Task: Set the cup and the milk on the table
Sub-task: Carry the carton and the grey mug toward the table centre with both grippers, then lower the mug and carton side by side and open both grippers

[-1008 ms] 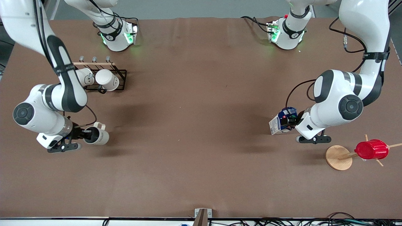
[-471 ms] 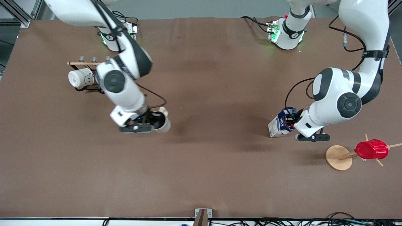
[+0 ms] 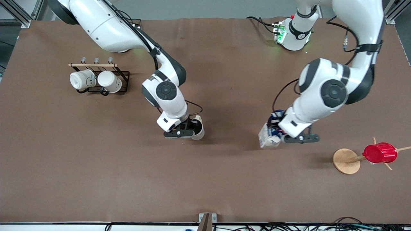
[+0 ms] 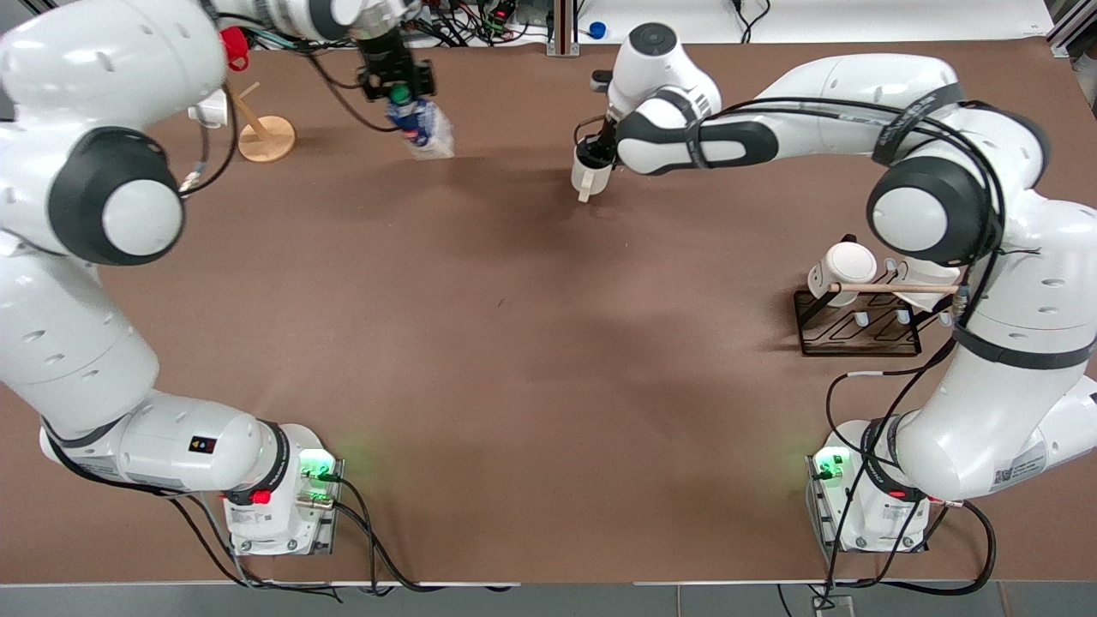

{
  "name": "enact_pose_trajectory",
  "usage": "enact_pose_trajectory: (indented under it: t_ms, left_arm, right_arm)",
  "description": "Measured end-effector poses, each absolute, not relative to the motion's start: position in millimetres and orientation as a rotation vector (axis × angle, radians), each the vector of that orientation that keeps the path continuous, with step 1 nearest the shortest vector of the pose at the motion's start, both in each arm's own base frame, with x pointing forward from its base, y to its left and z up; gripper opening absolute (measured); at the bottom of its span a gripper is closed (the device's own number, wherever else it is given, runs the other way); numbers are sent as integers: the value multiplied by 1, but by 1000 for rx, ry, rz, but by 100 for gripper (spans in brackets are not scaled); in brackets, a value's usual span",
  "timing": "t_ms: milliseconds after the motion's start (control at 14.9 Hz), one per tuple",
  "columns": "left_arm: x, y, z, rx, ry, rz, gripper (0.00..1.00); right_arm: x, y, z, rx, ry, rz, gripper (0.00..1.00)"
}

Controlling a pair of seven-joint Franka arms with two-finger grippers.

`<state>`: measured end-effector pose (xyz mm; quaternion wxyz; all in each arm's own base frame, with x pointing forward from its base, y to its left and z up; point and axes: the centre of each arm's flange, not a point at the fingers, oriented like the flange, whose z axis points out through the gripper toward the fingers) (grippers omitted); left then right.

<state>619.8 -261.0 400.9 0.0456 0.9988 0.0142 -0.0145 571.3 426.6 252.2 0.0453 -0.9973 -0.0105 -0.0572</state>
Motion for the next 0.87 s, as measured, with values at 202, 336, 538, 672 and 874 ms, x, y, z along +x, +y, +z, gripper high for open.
enact_pose_trajectory:
  t_ms: [202, 336, 538, 672, 874]
  left_arm:
    - [616, -337, 385, 3029, 93, -54, 12]
    - [607, -381, 368, 3024, 114, -73, 13]
    - [588, -428, 351, 3025, 105, -95, 13]
    - [577, -451, 344, 3026, 87, -106, 15]
    - [565, -472, 331, 3032, 55, -127, 17]
  right_arm:
    - [561, 445, 244, -3055, -43, -183, 5]
    - [554, 454, 239, -3060, -57, -182, 5]
    - [553, 456, 239, -3062, -55, -182, 16]
    - [555, 454, 240, -3063, -49, -185, 32]
    - [558, 453, 243, -3063, -42, -191, 65]
